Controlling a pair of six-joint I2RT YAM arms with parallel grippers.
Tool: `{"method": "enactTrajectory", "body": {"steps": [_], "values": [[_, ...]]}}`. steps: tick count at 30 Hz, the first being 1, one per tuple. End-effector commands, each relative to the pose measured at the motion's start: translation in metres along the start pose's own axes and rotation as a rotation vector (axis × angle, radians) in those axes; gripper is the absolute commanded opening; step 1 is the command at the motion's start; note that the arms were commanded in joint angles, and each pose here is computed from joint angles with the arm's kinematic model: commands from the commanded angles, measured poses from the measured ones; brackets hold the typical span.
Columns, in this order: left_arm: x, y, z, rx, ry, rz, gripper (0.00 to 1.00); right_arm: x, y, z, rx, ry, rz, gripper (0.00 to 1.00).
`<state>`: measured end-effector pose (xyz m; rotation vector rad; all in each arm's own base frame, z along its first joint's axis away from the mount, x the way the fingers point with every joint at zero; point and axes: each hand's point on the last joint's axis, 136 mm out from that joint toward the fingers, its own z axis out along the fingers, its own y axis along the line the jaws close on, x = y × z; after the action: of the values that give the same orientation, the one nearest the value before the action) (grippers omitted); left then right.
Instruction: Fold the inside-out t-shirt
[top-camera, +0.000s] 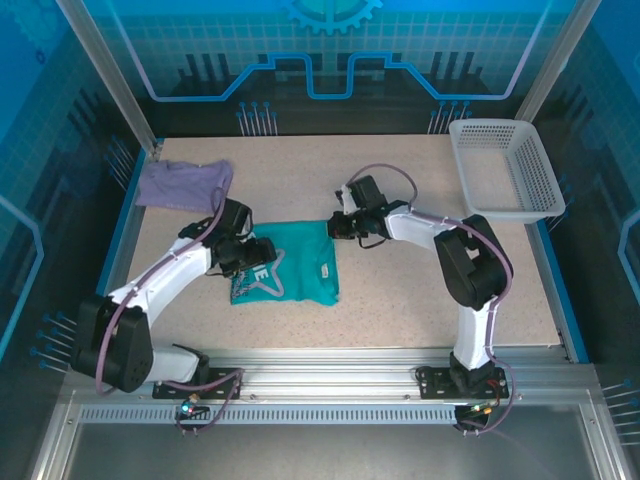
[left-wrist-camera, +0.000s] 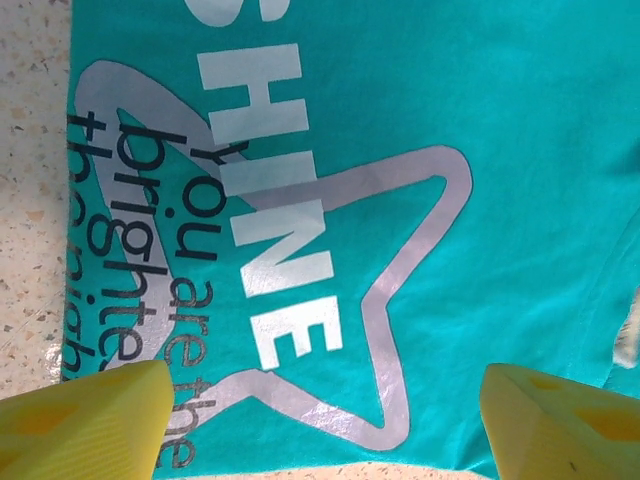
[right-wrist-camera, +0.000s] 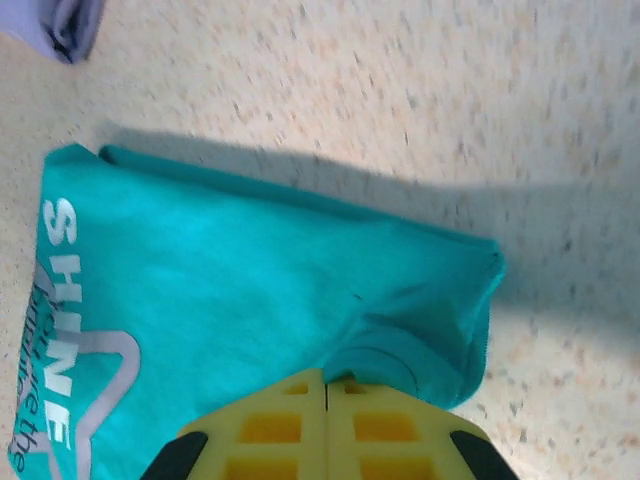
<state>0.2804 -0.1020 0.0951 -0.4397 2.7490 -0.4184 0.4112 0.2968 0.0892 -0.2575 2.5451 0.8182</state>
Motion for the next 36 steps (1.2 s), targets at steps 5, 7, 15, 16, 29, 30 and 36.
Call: {"method": "enactTrajectory", "body": {"steps": [5, 7, 15, 16, 29, 30, 36], "values": [[-0.01, -0.016, 0.003, 0.09, -0.033, 0.02, 0.82, 0.0, -0.026, 0.015, 0.134, 0.088, -0.043, 0.2], [-0.018, -0.021, 0.004, 0.097, -0.041, 0.025, 0.82, -0.001, -0.032, 0.003, 0.19, 0.087, -0.063, 0.37], [-0.072, -0.04, 0.024, 0.116, -0.07, 0.013, 0.84, 0.043, -0.008, -0.071, 0.203, 0.054, -0.139, 0.56], [-0.084, -0.041, 0.03, 0.131, -0.071, -0.004, 0.84, 0.059, 0.004, -0.072, 0.151, 0.067, -0.131, 0.57], [-0.087, 0.016, 0.094, 0.09, 0.115, -0.148, 0.8, 0.128, 0.011, -0.104, 0.168, 0.081, -0.102, 0.58], [-0.071, 0.016, 0.09, 0.102, 0.125, -0.149, 0.8, 0.125, 0.01, -0.11, 0.172, 0.071, -0.105, 0.59], [0.048, -0.011, 0.057, 0.201, 0.205, -0.088, 0.82, 0.116, -0.005, -0.137, 0.174, 0.062, -0.06, 0.61]]}}
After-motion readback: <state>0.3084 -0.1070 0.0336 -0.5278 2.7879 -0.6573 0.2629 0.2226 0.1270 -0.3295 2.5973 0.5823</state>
